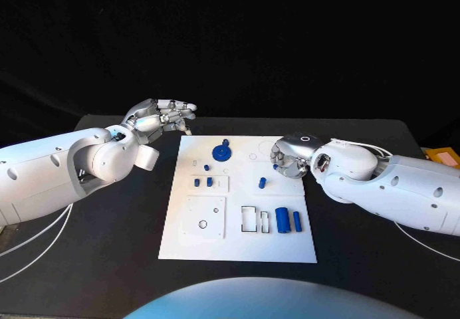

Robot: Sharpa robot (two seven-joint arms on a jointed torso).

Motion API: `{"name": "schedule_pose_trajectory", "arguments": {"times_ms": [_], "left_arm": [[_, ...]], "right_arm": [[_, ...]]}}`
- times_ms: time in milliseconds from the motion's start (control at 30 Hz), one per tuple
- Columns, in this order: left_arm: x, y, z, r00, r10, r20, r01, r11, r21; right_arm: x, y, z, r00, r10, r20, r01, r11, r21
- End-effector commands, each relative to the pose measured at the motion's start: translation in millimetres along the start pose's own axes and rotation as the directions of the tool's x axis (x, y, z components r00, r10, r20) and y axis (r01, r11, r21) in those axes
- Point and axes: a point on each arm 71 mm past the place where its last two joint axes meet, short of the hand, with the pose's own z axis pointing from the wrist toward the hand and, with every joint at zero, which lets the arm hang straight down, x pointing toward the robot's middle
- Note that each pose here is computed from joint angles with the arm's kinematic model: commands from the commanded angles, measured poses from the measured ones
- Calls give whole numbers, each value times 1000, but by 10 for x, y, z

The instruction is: Assemble the parts on the task board

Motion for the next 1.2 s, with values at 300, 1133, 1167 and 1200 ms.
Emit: {"name": "schedule_pose_trajectory", "arguments": {"times_ms": [300,1133,1167,1200], "left_arm": [[4,-6,7,1000,-7,0,7,1000,6],[8,8,11,1000,-6,-2,5,1000,-14],[7,9,11,1000,-5,-2,5,1000,-15],[7,10,10,1000,-5,-2,5,1000,-16]], "right_arm": [[114,72,-34,999,5,-38,-6,1000,-15],[170,73,1,998,-12,-58,12,1000,9],[171,74,0,998,-12,-58,13,1000,9],[172,75,-1,998,-12,-57,13,1000,8]]}}
